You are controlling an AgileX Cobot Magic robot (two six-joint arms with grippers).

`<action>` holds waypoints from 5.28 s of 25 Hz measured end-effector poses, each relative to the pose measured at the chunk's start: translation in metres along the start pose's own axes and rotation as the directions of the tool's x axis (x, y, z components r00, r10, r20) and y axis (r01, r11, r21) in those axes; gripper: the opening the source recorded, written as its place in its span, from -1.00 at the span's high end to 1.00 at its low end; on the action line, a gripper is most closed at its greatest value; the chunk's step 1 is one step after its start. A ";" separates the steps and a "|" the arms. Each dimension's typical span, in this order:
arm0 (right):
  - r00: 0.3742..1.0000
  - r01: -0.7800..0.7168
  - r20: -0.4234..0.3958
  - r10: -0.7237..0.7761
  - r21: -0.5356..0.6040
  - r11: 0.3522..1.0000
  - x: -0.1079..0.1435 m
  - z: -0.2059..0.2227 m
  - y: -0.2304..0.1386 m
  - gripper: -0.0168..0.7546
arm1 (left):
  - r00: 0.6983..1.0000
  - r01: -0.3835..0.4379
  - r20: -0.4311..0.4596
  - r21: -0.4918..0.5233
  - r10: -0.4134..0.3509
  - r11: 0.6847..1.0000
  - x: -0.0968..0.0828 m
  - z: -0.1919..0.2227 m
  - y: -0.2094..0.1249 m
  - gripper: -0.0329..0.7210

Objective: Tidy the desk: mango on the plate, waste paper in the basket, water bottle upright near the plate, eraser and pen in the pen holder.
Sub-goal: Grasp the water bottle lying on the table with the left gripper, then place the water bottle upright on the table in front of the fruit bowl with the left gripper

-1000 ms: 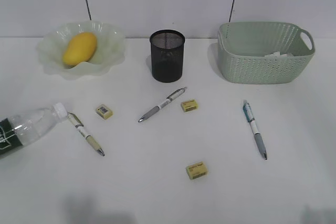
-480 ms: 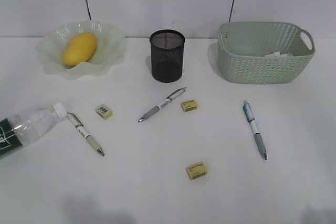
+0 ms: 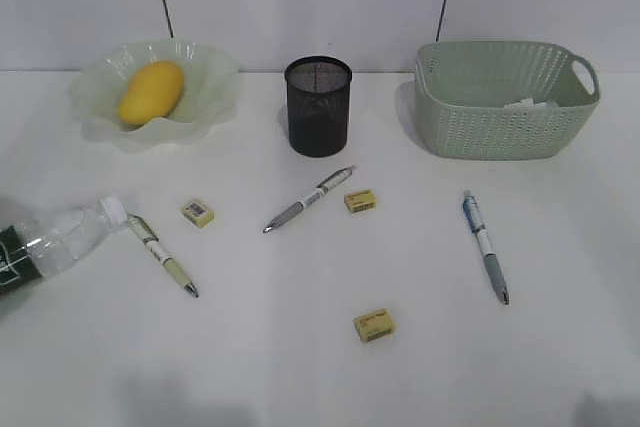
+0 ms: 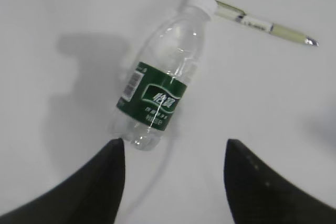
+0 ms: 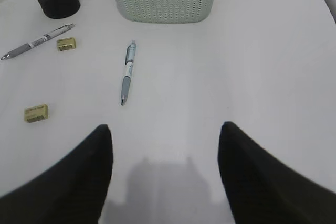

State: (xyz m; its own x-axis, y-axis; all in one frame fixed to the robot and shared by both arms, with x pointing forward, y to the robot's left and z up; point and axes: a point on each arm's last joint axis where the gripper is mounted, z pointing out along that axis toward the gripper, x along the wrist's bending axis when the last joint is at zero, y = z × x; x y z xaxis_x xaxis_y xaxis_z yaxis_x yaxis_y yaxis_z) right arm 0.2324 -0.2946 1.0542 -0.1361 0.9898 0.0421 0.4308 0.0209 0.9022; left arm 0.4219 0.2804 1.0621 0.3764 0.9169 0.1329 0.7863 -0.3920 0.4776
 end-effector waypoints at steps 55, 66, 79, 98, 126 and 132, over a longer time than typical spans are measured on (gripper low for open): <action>1.000 -0.003 -0.004 0.003 0.000 1.000 0.000 0.000 0.000 -0.33 | 0.882 -0.468 0.276 0.419 0.382 0.778 0.005 0.214 0.054 -0.49; 1.000 -0.004 -0.006 0.004 0.000 1.000 0.001 0.000 0.000 -0.33 | 0.899 -0.434 0.247 0.390 0.362 0.812 0.008 0.194 0.069 -0.40; 1.000 -0.004 -0.006 0.004 -0.001 1.000 0.001 0.000 0.000 -0.33 | 0.987 0.053 0.151 0.064 -0.062 0.997 0.034 0.116 0.096 -0.40; 1.000 -0.010 -0.006 0.010 0.000 1.000 0.001 0.000 0.000 -0.33 | 0.885 0.344 -0.119 -0.485 -0.451 0.804 0.033 0.111 0.014 -0.40; 1.000 -0.010 -0.006 0.010 0.000 1.000 0.001 0.000 0.000 -0.33 | 0.903 0.221 -0.104 -0.720 -0.417 0.658 0.008 0.209 0.024 -0.40; 1.000 -0.010 -0.006 0.010 -0.001 1.000 0.001 0.000 0.000 -0.33 | 0.901 0.196 -0.116 -0.750 -0.418 0.632 0.008 0.219 0.020 -0.40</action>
State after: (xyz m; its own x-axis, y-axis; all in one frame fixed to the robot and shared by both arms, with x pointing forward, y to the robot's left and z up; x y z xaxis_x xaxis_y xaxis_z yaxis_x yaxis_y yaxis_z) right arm 0.2324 -0.2941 1.0544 -0.1367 0.9892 0.0537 0.4314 0.0106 0.9021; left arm 0.5475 0.2634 0.8826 -0.0464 0.9987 0.0213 0.2037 -0.0114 0.9790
